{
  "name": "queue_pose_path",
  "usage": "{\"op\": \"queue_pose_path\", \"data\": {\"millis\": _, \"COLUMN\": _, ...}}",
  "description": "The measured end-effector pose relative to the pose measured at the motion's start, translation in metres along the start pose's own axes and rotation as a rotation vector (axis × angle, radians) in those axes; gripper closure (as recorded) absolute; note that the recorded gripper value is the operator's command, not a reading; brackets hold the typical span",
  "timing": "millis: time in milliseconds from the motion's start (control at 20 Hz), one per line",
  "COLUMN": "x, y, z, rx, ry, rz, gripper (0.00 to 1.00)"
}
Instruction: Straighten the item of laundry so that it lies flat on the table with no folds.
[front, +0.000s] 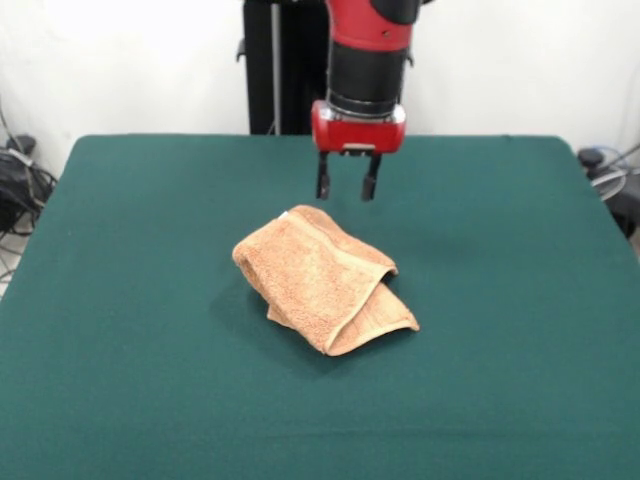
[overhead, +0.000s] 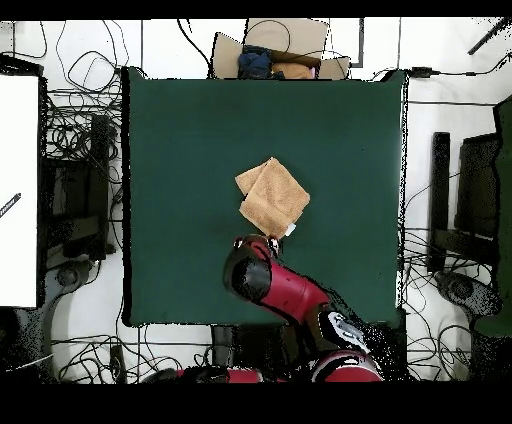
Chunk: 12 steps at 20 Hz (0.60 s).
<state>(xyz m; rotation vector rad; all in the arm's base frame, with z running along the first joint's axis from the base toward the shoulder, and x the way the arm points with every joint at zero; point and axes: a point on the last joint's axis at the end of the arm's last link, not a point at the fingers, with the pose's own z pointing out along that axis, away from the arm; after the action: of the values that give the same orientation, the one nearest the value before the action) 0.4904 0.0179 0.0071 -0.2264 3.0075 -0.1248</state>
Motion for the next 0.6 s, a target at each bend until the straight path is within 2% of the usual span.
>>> {"op": "queue_pose_path", "data": {"millis": 300, "x": 0.005, "y": 0.030, "z": -0.004, "rx": 0.007, "ry": -0.017, "rz": -0.013, "gripper": 0.00}}
{"op": "queue_pose_path", "data": {"millis": 500, "x": 0.008, "y": 0.051, "z": -0.002, "rx": -0.002, "ry": -0.005, "rz": 0.009, "gripper": 0.00}}
{"op": "queue_pose_path", "data": {"millis": 600, "x": 0.012, "y": 0.060, "z": 0.004, "rx": -0.008, "ry": 0.010, "rz": 0.042, "gripper": 0.00}}
